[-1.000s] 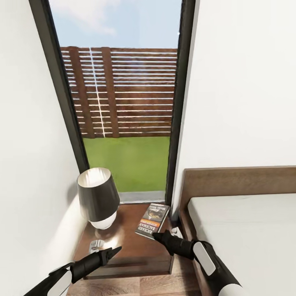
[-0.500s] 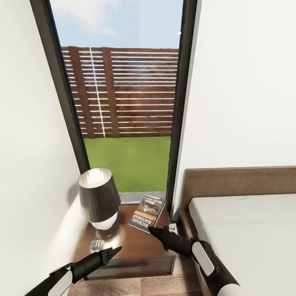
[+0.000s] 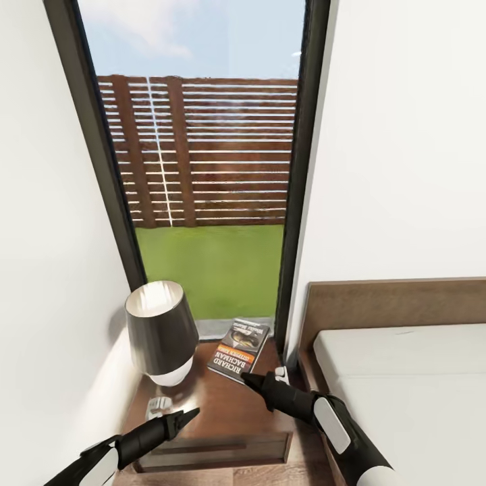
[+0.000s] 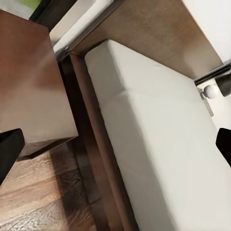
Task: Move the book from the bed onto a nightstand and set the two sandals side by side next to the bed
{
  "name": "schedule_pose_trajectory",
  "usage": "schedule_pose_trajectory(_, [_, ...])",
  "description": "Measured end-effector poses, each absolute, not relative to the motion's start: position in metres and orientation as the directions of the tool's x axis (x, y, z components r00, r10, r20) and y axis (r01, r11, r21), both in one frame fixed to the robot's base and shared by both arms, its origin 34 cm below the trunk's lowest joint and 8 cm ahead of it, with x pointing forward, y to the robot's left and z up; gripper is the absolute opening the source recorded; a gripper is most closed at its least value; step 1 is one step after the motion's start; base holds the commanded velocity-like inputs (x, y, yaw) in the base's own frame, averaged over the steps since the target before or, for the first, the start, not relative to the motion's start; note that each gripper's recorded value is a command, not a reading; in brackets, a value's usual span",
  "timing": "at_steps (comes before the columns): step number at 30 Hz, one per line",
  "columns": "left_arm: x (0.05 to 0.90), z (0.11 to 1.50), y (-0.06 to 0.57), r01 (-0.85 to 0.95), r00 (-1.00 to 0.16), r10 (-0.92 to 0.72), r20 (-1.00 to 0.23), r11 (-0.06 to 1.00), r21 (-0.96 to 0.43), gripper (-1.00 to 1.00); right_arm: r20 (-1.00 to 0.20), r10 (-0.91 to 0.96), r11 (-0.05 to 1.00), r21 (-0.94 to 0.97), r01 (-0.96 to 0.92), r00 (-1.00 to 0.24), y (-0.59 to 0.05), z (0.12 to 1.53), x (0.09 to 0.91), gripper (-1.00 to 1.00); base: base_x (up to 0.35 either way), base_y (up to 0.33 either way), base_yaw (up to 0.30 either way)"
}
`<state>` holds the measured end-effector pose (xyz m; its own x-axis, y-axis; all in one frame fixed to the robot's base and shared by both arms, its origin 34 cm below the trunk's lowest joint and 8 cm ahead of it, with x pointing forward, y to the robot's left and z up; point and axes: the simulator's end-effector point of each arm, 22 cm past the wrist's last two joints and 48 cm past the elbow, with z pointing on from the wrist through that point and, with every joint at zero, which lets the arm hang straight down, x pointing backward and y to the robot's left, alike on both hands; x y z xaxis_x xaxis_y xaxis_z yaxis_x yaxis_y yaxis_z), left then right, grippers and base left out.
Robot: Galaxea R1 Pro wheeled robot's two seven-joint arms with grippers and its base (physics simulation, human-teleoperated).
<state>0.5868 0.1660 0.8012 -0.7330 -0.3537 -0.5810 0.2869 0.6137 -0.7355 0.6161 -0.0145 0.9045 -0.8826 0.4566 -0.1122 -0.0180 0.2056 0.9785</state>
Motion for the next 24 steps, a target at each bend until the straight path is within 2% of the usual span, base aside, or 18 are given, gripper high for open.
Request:
schedule_pose_trajectory(6, [0.5869,0.8006,0.1657,0.286,-0.734,-0.354,-0.58,0.614,-0.736,1.0,-0.112,0.457,0.208,0.978,-0.016,-0.882,-0.0147,0.9033,0.6163,-1.0,0.17,0.035,0.0])
schedule_pose_trajectory(24, [0.5885,0.7938,0.165,0.285,-0.734,-0.355,-0.579,0.613,-0.737,1.0,-0.112,0.456,0.209,0.978,-0.016,-0.883,-0.0146,0.8965,0.6178,-1.0,0.004,0.001,0.0])
